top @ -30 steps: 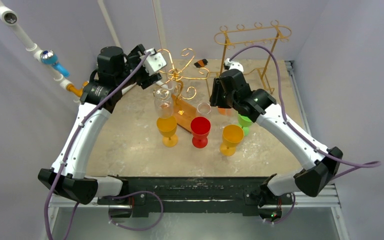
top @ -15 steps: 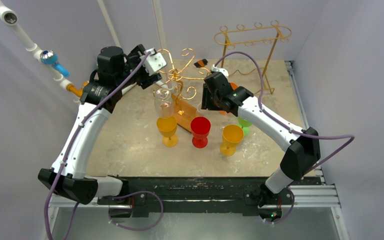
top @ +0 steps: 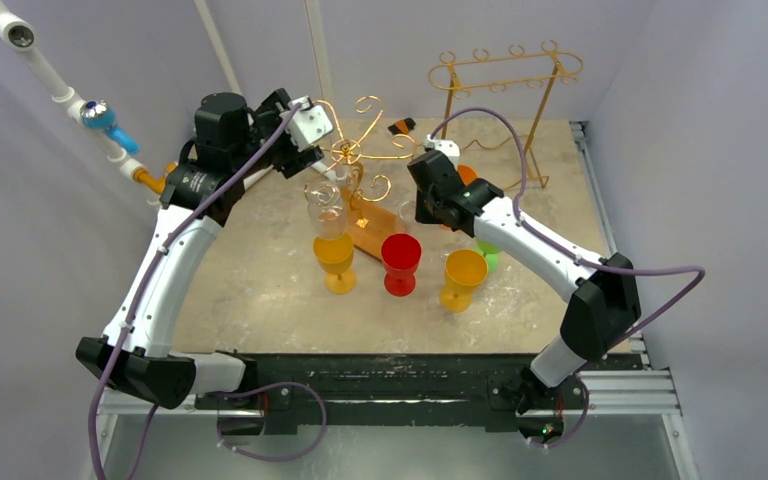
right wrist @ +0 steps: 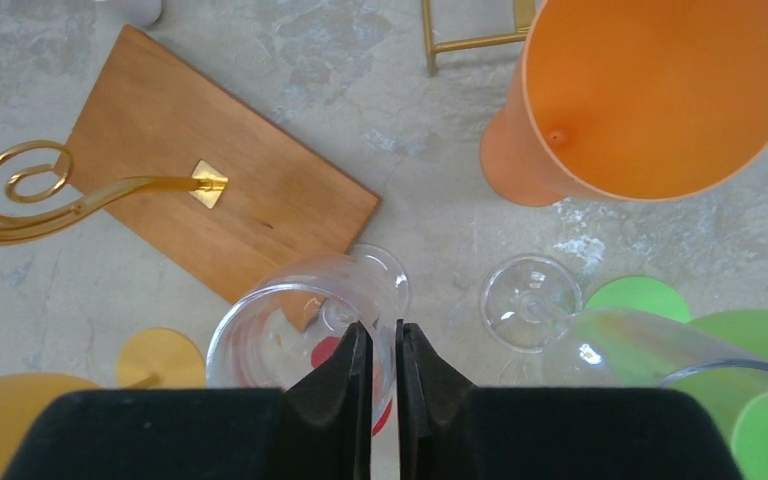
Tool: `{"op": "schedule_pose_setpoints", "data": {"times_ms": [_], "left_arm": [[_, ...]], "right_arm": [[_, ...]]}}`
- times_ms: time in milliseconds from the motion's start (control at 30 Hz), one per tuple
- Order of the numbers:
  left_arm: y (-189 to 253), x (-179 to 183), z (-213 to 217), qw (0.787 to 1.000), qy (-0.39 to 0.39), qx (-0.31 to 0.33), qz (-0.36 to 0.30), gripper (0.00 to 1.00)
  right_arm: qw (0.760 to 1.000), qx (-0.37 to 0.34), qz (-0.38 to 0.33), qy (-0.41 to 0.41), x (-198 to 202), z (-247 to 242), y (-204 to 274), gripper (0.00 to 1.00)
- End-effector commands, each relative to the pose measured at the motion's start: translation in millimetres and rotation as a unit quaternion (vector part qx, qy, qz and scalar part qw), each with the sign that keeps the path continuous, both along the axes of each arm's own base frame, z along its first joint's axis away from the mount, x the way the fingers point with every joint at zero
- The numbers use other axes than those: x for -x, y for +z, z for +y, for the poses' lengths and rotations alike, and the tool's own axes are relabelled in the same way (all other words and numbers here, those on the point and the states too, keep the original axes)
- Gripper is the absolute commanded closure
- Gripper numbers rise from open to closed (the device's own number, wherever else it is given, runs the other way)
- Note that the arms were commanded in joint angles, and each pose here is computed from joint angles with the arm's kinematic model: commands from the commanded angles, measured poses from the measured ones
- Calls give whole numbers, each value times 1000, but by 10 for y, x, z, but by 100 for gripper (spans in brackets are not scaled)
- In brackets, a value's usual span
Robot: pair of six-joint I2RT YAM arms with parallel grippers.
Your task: Place the wine glass upside down on the wine glass rack
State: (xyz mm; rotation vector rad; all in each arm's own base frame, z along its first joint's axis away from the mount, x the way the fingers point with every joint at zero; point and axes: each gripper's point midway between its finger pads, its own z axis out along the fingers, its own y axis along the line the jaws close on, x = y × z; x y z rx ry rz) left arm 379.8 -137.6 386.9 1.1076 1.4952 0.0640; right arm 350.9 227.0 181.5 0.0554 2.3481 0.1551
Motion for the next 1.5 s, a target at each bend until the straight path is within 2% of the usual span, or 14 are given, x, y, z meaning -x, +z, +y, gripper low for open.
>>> {"op": "schedule_pose_setpoints", "data": {"times_ms": [0,100,333,600,1100,1167,1233,1267,1367,1467], "left_arm": [[64,-21,77,1000,20,1,-9,31],[43,-30,67,1000,18,1,-7,31],[-135,-106,14,1000,10,-3,11,31],[-549,-219,-57,998,4,-9,59,32],[-402,-514,-272,998,1,6,69,36],[-358,-515,-332,998,-2,7,69,36],[-333,-500,-377,998,-4,4,64,36],[-330,-494,-397,998,-3,1,62,36],[-324,-494,-444,998,-2,-7,57,36],[-339,-509,-476,998,-1,-11,60,36]], "right_arm": [[999,25,-26,-31,-76,-230,121,92],[999,37,-24,-33,-68,-284,131,96],[998,56,-2,-33,-30,-350,-31,97],[998,44,5,-34,-28,-339,-62,100],[996,76,0,-46,-131,-534,47,99],[996,81,5,-44,-125,-540,42,91],[996,81,0,-45,-127,-555,107,73],[996,80,-6,-45,-132,-560,147,68],[996,79,-18,-43,-137,-572,291,57],[995,82,-29,-41,-161,-583,420,51]]}}
